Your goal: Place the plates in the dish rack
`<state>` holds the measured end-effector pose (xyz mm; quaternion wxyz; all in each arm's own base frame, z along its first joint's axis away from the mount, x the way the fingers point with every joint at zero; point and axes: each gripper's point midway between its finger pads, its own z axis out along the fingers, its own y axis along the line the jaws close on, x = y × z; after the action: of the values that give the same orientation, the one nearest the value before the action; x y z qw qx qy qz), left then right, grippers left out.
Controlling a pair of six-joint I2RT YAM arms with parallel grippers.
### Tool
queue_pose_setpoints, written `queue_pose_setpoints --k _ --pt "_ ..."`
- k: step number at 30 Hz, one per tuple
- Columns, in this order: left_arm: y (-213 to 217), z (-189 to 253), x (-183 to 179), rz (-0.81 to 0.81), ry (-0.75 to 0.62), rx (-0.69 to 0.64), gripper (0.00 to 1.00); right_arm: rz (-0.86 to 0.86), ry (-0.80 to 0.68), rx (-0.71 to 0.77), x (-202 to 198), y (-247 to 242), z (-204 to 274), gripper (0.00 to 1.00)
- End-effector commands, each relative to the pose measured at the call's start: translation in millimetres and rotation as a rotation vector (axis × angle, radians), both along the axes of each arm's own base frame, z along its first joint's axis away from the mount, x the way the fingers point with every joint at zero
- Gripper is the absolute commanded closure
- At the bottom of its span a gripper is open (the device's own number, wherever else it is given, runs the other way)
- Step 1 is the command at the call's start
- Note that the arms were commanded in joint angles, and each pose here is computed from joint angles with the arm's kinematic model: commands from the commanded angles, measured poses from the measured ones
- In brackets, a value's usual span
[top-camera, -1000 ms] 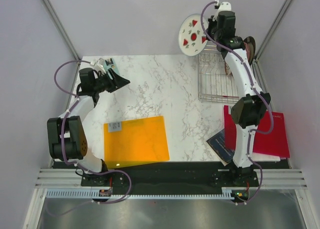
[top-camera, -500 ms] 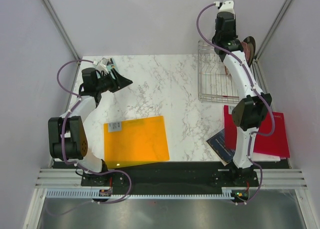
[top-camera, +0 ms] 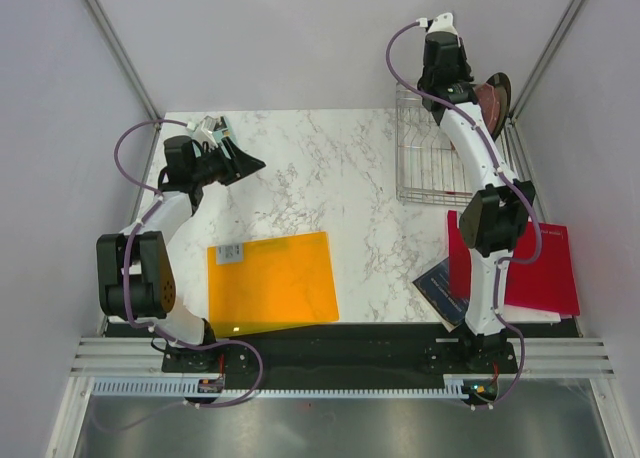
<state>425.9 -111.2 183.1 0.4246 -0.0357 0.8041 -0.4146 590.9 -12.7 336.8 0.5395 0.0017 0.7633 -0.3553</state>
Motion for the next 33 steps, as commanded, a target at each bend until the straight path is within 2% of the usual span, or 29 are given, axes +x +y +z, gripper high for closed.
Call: queue_pose_setpoints --k 1,13,30,32,33 --pt "-1 4 4 -0.003 -0.027 -0.009 0.41 -0.051 -0.13 -0.004 -3 -7 39 1.0" --pt "0 0 2 0.004 -0.006 -0.007 0.41 -0.06 -0.078 0.043 12 -2 -4 1.0" --pt "-2 -6 6 0.005 0.026 0.0 0.41 -0.08 0.065 0.018 22 -2 -77 1.0" --pt "-1 -6 8 0.004 0.024 0.002 0.41 -0.085 0.08 0.011 20 -3 -80 0.97" --pt "-2 -6 8 0.004 0.024 0.001 0.41 -0.084 0.079 0.012 20 -2 -79 0.91"
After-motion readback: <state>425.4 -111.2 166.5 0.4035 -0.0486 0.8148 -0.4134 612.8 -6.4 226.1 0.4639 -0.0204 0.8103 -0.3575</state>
